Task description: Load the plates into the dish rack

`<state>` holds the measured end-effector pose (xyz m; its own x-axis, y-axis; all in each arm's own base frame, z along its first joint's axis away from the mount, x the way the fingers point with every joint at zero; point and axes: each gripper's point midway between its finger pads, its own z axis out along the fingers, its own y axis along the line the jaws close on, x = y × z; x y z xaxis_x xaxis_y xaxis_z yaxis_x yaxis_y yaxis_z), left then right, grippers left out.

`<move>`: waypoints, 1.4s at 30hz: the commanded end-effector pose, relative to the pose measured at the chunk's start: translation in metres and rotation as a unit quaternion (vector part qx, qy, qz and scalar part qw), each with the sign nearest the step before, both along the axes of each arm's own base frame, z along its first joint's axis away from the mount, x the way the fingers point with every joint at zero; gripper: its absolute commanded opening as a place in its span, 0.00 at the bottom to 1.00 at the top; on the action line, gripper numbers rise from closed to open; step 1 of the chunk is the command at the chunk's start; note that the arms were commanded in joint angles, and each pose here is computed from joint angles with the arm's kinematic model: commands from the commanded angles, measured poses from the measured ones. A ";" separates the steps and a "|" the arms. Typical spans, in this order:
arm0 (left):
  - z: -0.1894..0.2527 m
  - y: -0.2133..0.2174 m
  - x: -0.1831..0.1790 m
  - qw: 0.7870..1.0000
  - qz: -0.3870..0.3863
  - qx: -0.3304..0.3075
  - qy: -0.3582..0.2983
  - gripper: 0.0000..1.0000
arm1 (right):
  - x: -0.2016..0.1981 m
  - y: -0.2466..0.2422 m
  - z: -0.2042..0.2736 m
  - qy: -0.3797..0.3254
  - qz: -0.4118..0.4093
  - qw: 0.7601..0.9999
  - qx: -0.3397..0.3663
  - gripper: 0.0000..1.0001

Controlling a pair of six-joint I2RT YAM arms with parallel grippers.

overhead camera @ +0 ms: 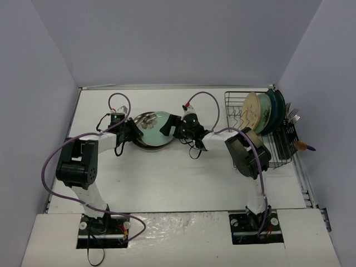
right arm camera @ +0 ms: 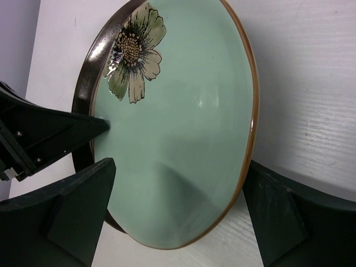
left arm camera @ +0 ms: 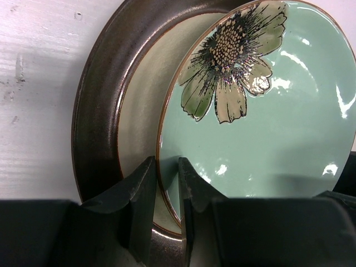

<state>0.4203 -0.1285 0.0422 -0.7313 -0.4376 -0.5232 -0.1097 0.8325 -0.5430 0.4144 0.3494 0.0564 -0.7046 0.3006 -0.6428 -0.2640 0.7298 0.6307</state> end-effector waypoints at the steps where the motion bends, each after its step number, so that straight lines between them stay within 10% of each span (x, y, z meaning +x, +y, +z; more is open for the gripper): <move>1: -0.010 -0.013 -0.028 0.999 -0.042 0.005 0.033 0.09 | 0.023 0.010 0.035 -0.049 -0.012 0.998 0.043 0.86; 38: 0.040 -0.030 -0.019 0.995 -0.083 0.057 -0.023 0.09 | 0.016 0.001 0.094 -0.116 0.006 0.993 0.030 0.74; 42: 0.042 -0.034 -0.022 0.994 -0.091 0.059 -0.017 0.10 | 0.014 0.002 0.099 -0.121 0.012 0.992 0.033 0.61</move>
